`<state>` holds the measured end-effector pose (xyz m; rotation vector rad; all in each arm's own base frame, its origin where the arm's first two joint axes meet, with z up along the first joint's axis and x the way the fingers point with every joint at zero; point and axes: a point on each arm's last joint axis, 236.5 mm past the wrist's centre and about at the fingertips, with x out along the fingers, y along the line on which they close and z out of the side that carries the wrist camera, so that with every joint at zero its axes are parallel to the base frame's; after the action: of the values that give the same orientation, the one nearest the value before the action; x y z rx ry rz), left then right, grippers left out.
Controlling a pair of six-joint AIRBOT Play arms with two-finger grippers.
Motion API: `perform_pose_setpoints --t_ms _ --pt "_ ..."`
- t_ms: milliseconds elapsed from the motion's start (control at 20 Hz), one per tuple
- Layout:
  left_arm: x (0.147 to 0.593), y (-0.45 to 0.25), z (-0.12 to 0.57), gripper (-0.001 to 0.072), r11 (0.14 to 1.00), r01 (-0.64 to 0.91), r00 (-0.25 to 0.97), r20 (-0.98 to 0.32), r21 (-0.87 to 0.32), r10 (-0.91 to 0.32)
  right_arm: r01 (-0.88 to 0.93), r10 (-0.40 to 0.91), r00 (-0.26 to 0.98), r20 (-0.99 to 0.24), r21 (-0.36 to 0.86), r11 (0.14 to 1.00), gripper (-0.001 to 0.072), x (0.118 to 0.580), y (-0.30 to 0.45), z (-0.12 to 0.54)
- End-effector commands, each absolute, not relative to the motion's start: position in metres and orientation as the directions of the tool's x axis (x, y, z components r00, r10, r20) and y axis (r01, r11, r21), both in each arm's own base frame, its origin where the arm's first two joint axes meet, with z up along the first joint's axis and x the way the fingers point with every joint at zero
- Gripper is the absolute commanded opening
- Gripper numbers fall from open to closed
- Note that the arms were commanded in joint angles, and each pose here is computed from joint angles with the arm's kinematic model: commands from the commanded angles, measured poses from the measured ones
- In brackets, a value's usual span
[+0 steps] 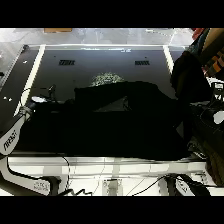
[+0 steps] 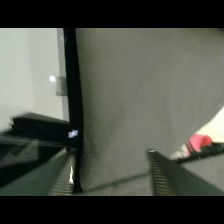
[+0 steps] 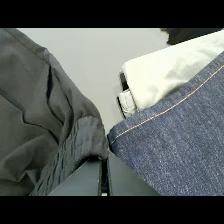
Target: Fold the clothes and pants, and hang the long-sleeved shirts on hangers.
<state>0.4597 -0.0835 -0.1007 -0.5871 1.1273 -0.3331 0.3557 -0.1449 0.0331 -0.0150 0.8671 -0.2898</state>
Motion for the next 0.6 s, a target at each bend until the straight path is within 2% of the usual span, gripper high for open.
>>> perform_pose_setpoints --t_ms 0,50,100,150,400,550 --pt "0.469 -0.091 -0.103 0.0385 0.83 -0.002 0.433 -0.749 -0.557 -0.502 0.246 -0.255 0.611 -0.75 -0.126 0.961 0.0021 0.356 -0.145 0.033" --pt "0.469 -0.096 -0.103 0.0303 0.836 0.026 0.43 -0.749 -0.548 -0.504 0.247 -0.255 0.611 -0.75 -0.125 0.961 0.0021 0.356 -0.144 0.033" --pt "0.468 -0.1 -0.103 0.018 0.84 0.05 0.425 -0.749 -0.541 -0.508 0.248 -0.252 0.612 -0.75 -0.122 0.961 0.0021 0.356 -0.144 0.033" --pt "0.467 -0.103 -0.103 0.001 0.839 0.056 0.422 -0.749 -0.541 -0.511 0.249 -0.25 0.613 -0.75 -0.118 0.961 0.0021 0.356 -0.143 0.033" --pt "0.487 -0.096 -0.079 0.0012 0.855 0.107 0.468 -0.733 -0.508 -0.494 0.25 -0.247 0.615 -0.749 -0.112 0.962 0.0022 0.357 -0.143 0.033" --pt "0.526 -0.061 -0.019 0.0011 0.914 0.208 0.584 -0.705 -0.35 -0.403 0.25 -0.247 0.615 -0.749 -0.112 0.962 0.0021 0.357 -0.143 0.033"
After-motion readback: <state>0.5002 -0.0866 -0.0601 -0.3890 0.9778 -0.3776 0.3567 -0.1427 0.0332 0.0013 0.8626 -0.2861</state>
